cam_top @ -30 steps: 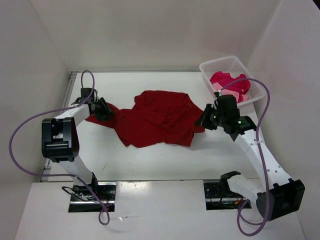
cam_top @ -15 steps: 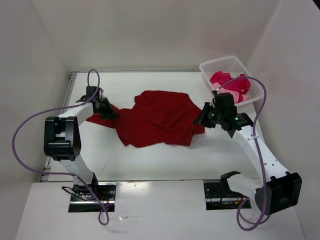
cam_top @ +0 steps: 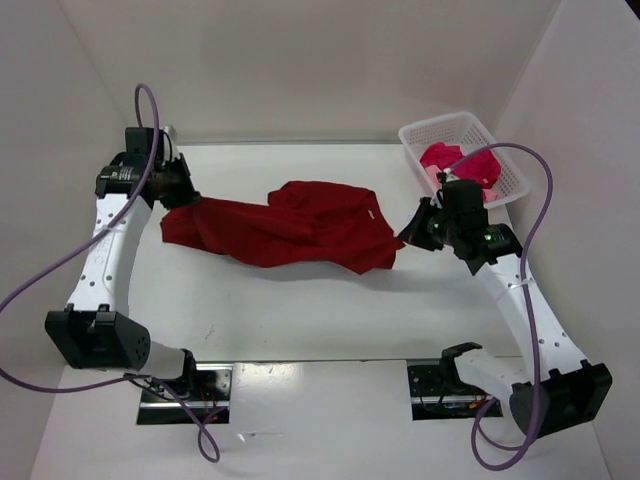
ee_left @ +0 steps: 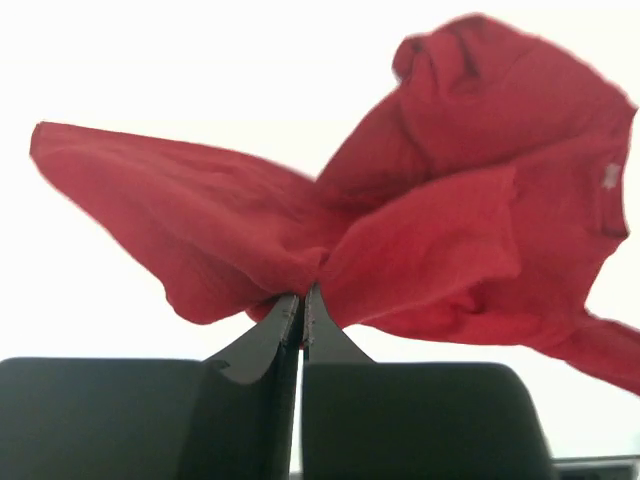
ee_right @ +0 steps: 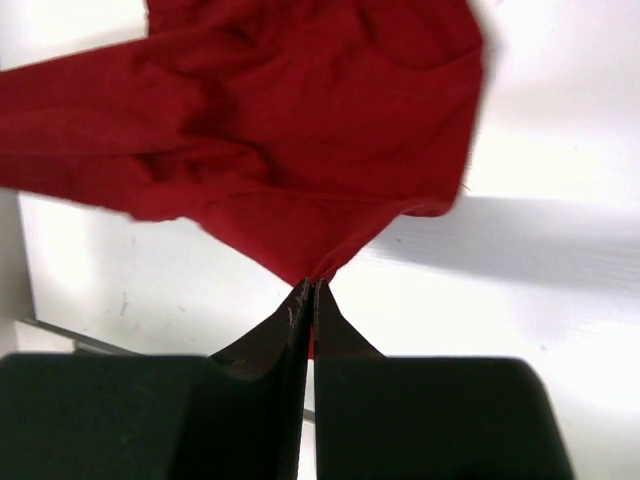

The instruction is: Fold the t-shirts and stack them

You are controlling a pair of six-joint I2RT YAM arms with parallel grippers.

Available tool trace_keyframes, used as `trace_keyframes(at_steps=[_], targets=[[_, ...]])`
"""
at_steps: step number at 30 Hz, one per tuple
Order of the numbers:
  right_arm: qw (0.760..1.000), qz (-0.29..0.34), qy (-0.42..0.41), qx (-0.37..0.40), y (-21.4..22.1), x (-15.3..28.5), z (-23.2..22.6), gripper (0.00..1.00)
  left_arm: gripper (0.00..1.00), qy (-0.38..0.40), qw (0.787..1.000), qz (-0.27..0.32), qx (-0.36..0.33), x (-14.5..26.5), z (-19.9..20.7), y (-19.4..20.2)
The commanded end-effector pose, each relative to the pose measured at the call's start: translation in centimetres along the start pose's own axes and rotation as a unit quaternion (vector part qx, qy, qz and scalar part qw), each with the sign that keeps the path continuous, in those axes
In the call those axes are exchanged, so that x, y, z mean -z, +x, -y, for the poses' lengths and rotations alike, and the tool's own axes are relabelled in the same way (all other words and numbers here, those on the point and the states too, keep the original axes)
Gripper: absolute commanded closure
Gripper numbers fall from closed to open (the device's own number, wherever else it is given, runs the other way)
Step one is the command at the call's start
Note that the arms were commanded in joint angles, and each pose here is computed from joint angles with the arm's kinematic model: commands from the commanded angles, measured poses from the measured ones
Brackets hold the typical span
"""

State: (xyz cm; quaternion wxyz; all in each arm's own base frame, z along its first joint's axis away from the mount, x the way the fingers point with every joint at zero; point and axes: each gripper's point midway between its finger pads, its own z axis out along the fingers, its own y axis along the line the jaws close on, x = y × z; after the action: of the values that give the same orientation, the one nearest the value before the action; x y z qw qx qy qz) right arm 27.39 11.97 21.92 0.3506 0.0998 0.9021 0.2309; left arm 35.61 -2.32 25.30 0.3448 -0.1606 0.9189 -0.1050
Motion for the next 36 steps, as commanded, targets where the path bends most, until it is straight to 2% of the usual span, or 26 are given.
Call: trace_keyframes(at_steps=[1,3,5,6,8,9,10,11,12,15,16,20,23,25,27,29,33,34,35,36], targets=[[0.999,0.024,0.029,0.021,-1.2,1.5,0.8,0.96,0.99,-0.048,0.994,-0.092,-0.043,0.3,-2.4,5.2],[0.998,0.021,0.059,0.018,-1.2,0.8,1.9,0.96,0.99,-0.062,0.991,-0.105,-0.058,-0.1,-2.4,6.1],[0.996,0.036,0.075,0.016,-2.4,-0.1,2.5,0.96,0.98,-0.064,0.993,-0.083,-0.059,-1.5,-2.0,4.2],[0.996,0.038,0.074,0.016,-2.9,-0.5,2.3,0.96,0.98,-0.076,0.991,-0.092,-0.060,-3.3,-2.3,3.9],[0.999,0.039,0.034,0.014,-4.3,-1.3,0.2,0.96,0.98,-0.040,0.995,-0.075,-0.054,-5.6,-0.7,1.6],[0.999,0.046,0.016,0.012,-4.9,-1.4,-0.7,0.96,0.99,-0.033,0.993,-0.102,-0.045,-8.0,-0.3,1.8],[0.999,0.052,0.000,0.008,-5.6,-1.5,-1.5,0.96,0.99,0.011,0.993,-0.112,-0.034,-8.5,1.6,1.3],[0.997,0.068,-0.017,0.012,-7.2,-1.0,-2.8,0.96,1.00,0.034,0.993,-0.109,-0.031,-8.7,3.1,0.6],[0.998,0.068,-0.018,0.008,-7.8,-1.4,-3.1,0.96,1.00,0.056,0.995,-0.078,-0.036,-7.9,5.0,-1.8],[0.994,0.091,-0.053,0.016,-9.2,0.8,-5.2,0.96,1.00,0.067,0.995,-0.061,-0.042,-6.0,6.0,-2.6],[0.995,0.090,-0.052,0.011,-8.7,0.9,-5.0,0.96,1.00,0.042,0.994,-0.087,-0.046,-6.4,4.4,-0.4],[0.998,0.038,-0.056,0.005,-3.5,2.6,-3.5,0.96,1.00,0.024,0.994,-0.093,-0.047,-2.4,1.5,4.6],[0.999,0.033,-0.034,0.017,-2.2,4.8,-3.2,0.96,1.00,0.011,0.996,-0.077,-0.045,1.3,0.2,5.3],[0.997,0.058,-0.030,0.028,-3.4,5.6,-3.7,0.96,1.00,-0.018,0.996,-0.078,-0.046,2.7,-0.5,5.6],[0.995,0.080,-0.044,0.027,-4.6,6.1,-4.6,0.96,0.98,0.014,0.994,-0.104,-0.042,2.3,0.2,7.4],[0.996,0.072,-0.044,0.027,-4.5,5.4,-4.6,0.95,0.96,0.007,0.989,-0.131,-0.062,1.8,0.0,8.9],[0.998,0.003,0.055,0.019,-0.1,-1.2,1.6,0.95,0.91,-0.060,0.983,-0.155,-0.078,-1.3,-1.9,10.4],[0.998,0.000,0.068,0.011,0.2,-2.1,2.5,0.95,0.90,-0.070,0.976,-0.188,-0.081,-3.3,-2.2,11.6],[0.997,-0.006,0.080,-0.003,0.3,-3.2,3.5,0.95,0.82,-0.062,0.978,-0.185,-0.079,-5.1,-2.0,11.6],[0.997,-0.006,0.072,-0.010,0.5,-4.2,3.5,0.95,0.78,-0.071,0.974,-0.204,-0.071,-6.7,-2.7,13.2]])
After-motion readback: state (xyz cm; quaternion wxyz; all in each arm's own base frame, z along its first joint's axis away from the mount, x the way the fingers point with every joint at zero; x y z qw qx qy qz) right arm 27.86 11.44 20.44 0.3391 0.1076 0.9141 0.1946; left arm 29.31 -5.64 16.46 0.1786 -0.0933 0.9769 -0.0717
